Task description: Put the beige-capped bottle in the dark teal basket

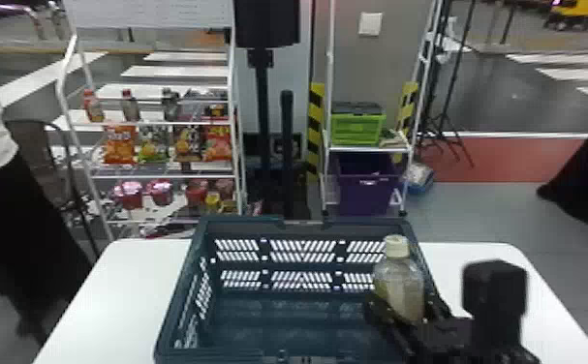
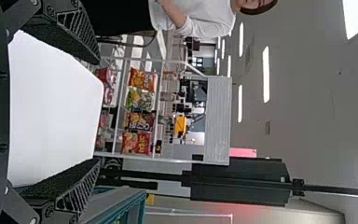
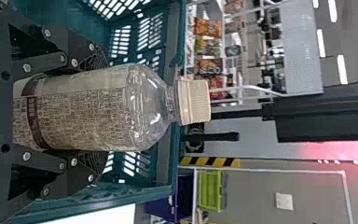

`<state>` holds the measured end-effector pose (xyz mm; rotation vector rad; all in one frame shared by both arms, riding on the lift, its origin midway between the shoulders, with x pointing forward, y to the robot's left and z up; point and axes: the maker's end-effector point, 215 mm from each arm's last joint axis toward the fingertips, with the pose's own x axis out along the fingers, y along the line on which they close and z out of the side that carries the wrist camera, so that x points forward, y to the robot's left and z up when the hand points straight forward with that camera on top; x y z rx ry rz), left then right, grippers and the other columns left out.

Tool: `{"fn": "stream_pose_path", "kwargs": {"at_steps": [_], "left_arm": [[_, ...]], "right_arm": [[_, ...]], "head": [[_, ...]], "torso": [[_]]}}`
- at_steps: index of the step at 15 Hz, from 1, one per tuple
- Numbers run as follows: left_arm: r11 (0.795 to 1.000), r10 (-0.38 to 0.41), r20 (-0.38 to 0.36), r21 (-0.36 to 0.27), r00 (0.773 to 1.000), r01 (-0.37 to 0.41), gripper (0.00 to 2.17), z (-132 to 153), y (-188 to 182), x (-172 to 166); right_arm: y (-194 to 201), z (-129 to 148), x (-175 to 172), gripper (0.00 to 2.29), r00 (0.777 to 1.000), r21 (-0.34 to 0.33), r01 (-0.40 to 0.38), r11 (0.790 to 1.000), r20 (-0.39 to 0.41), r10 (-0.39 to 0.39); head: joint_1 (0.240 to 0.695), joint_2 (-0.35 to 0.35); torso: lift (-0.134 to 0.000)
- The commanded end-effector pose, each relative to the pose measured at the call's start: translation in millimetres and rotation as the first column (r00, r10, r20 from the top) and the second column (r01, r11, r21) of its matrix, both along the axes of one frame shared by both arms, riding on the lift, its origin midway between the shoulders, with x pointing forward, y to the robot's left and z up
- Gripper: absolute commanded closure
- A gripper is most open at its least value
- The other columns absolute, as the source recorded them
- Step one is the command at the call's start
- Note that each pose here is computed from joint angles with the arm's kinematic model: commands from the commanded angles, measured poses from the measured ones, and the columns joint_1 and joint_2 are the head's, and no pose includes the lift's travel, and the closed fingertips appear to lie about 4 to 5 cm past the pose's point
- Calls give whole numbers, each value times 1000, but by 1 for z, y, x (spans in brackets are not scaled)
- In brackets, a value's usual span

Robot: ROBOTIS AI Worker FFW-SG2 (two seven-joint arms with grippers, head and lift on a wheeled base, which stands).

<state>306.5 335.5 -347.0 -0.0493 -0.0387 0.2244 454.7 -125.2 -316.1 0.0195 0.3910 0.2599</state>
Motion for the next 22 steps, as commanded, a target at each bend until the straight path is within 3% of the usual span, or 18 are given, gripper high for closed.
{"fn": "stream_pose_path", "kwargs": {"at_steps": [1,3,6,11,14,19,20,21,22], "left_arm": [[1000,2,-3,-1,1000,-2,144,-3,2,-1],[1000,5,-6,-4,1000,-5,144,-6,3,-2],[1000,11,3,-9,1000,-11,144,-6,7,-4],[1000,14,18,-13,1000,-14,144,-2,8,-5],[1000,20,26,-8,999,-20,144,2,12,-6],[1000,23,33,-7,999,-23,144,5,14,-7],[1000,24,35,-6,999,-24,144,7,15,-7],[1000,24,33,-6,999,-24,144,7,15,-7],[1000,24,34,-5,999,-24,144,7,15,-7]], "right_arm": [[17,-11,16,2132,995,-51,-34,998,-97,29],[33,-31,21,2132,977,-99,-71,992,-206,49],[50,-51,37,2132,951,-99,-94,991,-304,60],[59,-73,66,2132,922,-137,-130,982,-381,69],[59,-93,68,2128,891,-143,-150,978,-449,71],[64,-103,66,2125,871,-122,-167,978,-484,89],[66,-104,63,1990,866,-116,-173,978,-491,95],[67,-105,60,1663,860,-108,-179,978,-501,102],[69,-104,59,751,858,-102,-184,978,-502,109]], "head": [[499,0],[499,0],[499,0],[499,0],[499,0],[499,0],[499,0],[499,0],[499,0]], "torso": [[0],[0],[0],[0],[0],[0],[0],[0],[0]]}}
